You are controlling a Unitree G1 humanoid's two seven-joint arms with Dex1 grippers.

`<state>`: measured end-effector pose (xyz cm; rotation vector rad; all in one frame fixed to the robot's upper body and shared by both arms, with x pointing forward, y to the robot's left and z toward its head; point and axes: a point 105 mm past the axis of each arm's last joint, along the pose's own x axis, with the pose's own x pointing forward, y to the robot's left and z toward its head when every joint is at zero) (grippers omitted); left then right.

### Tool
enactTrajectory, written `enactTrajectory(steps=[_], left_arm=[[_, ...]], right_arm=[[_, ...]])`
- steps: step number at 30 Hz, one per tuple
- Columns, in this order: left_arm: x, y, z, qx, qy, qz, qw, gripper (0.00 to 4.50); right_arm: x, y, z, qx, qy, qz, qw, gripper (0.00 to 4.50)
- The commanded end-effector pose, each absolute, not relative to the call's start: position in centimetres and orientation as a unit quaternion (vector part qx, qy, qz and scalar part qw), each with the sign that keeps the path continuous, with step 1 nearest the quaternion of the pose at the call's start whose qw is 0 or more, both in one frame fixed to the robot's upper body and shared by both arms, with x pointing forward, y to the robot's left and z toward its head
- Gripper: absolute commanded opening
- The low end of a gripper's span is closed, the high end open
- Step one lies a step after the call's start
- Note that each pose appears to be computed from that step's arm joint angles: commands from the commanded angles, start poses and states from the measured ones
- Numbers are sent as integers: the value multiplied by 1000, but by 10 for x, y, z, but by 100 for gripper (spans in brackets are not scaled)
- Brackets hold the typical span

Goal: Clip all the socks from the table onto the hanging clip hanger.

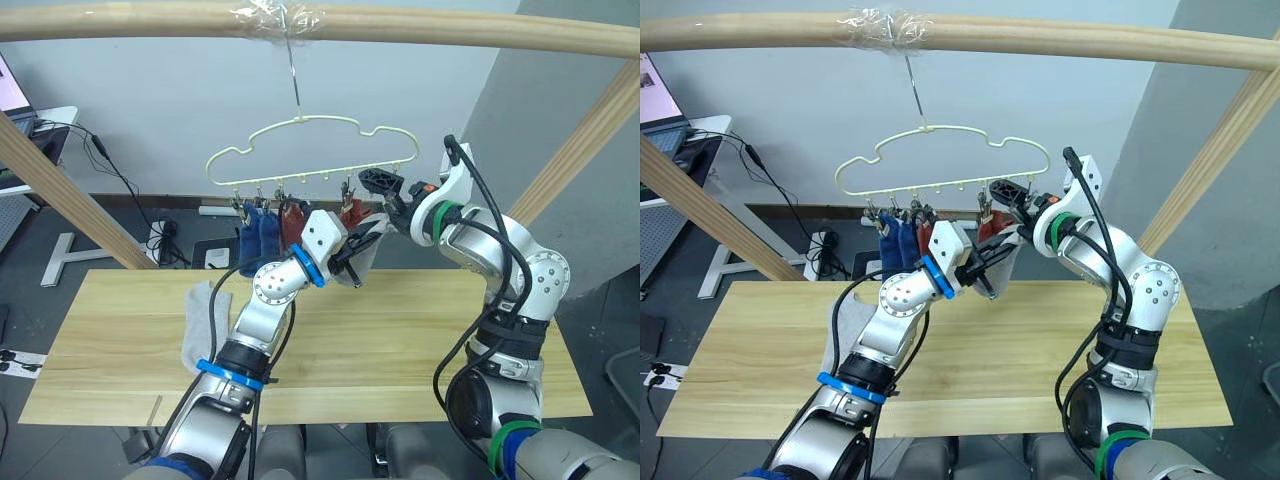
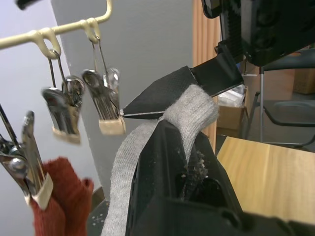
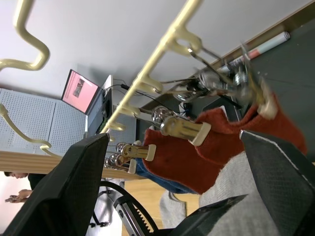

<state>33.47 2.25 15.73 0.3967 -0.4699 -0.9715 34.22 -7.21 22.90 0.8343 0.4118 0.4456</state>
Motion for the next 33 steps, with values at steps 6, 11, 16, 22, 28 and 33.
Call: enactTrajectory(steps=[6, 11, 16, 22, 28, 33], left_arm=[[323, 45, 155, 197, -204, -463, 840, 0], [325, 59, 156, 204, -197, -454, 845, 0], [322, 83, 152, 218, -183, -440, 852, 0], [320, 110, 150, 231, -161, -415, 865, 0], [319, 120, 153, 238, -156, -405, 869, 0], [318, 122, 154, 239, -154, -401, 871, 0]], right_arm=[[315, -81, 239, 192, 111, 262, 939, 447], [313, -74, 232, 67, 48, 248, 965, 412], [312, -47, 229, 10, -16, 235, 972, 358], [325, -41, 224, 32, -41, 203, 978, 293], [335, -42, 219, 23, -52, 183, 982, 191], [348, -51, 209, 16, -49, 141, 989, 191]])
